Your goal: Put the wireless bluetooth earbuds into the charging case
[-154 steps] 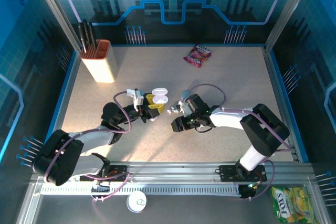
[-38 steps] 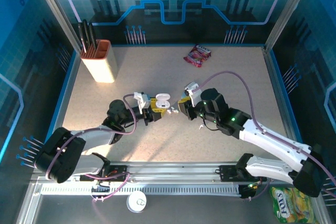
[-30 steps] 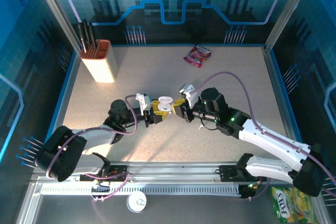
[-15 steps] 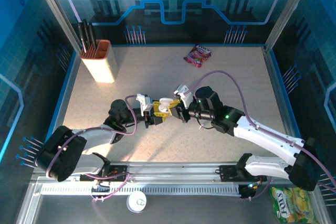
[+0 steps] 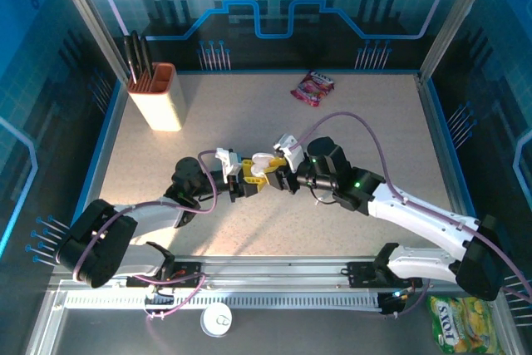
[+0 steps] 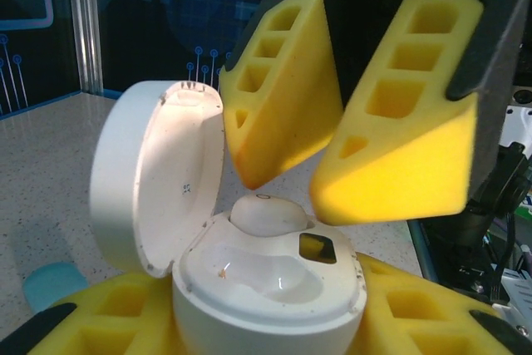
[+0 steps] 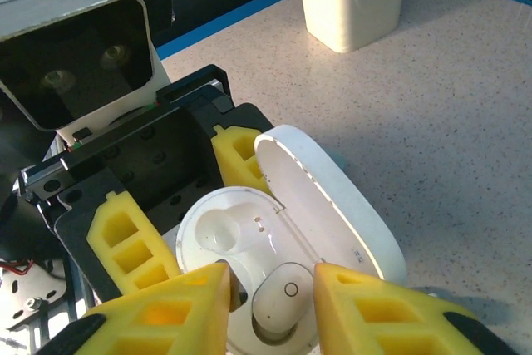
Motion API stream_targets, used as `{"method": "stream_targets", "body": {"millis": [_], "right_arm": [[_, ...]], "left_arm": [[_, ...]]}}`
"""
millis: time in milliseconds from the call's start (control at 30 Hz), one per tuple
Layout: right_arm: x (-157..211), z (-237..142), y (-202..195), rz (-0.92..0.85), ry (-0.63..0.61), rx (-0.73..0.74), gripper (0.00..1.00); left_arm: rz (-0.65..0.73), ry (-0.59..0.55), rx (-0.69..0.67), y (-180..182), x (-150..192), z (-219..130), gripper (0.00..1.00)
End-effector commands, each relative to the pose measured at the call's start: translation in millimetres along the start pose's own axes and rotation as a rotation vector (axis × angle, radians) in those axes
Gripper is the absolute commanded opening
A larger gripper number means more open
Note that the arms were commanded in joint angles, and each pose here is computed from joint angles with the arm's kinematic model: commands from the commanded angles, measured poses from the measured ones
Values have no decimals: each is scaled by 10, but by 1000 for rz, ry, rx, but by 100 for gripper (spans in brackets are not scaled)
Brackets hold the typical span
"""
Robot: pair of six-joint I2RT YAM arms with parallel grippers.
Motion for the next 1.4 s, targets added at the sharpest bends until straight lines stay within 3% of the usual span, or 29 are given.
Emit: {"method": "stream_targets", "body": {"millis": [0, 300, 467, 667, 967, 1367], "right_arm": [[-107, -163, -23, 39, -72, 10, 38], [147, -320, -382, 279, -150, 44, 45], [495, -63, -724, 465, -9, 231, 44], [940, 467, -799, 659, 132, 247, 43], [1349, 1075, -768, 765, 263, 227, 44], [1377, 1308, -949, 737, 314, 296, 44]], "left_arm": [[54, -54, 19, -33, -166, 17, 40], [37, -103, -23, 47, -149, -62, 40], [43, -123, -29, 33, -189, -105, 40], [61, -134, -40, -18, -260, -158, 40], [70, -117, -45, -69, -285, -199, 40], [68, -107, -52, -85, -248, -218, 40]]}}
Point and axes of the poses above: each hand's point on the last joint's axis, 136 mm out from that joint toward the fingers, its own z axis out along the fingers, its own y axis along the line the jaws close on, x = y × z, the point moved 6 cm from there along -z, back along the fingers, and after that the axes turned 1 degree about z, right-handed, at the moved point
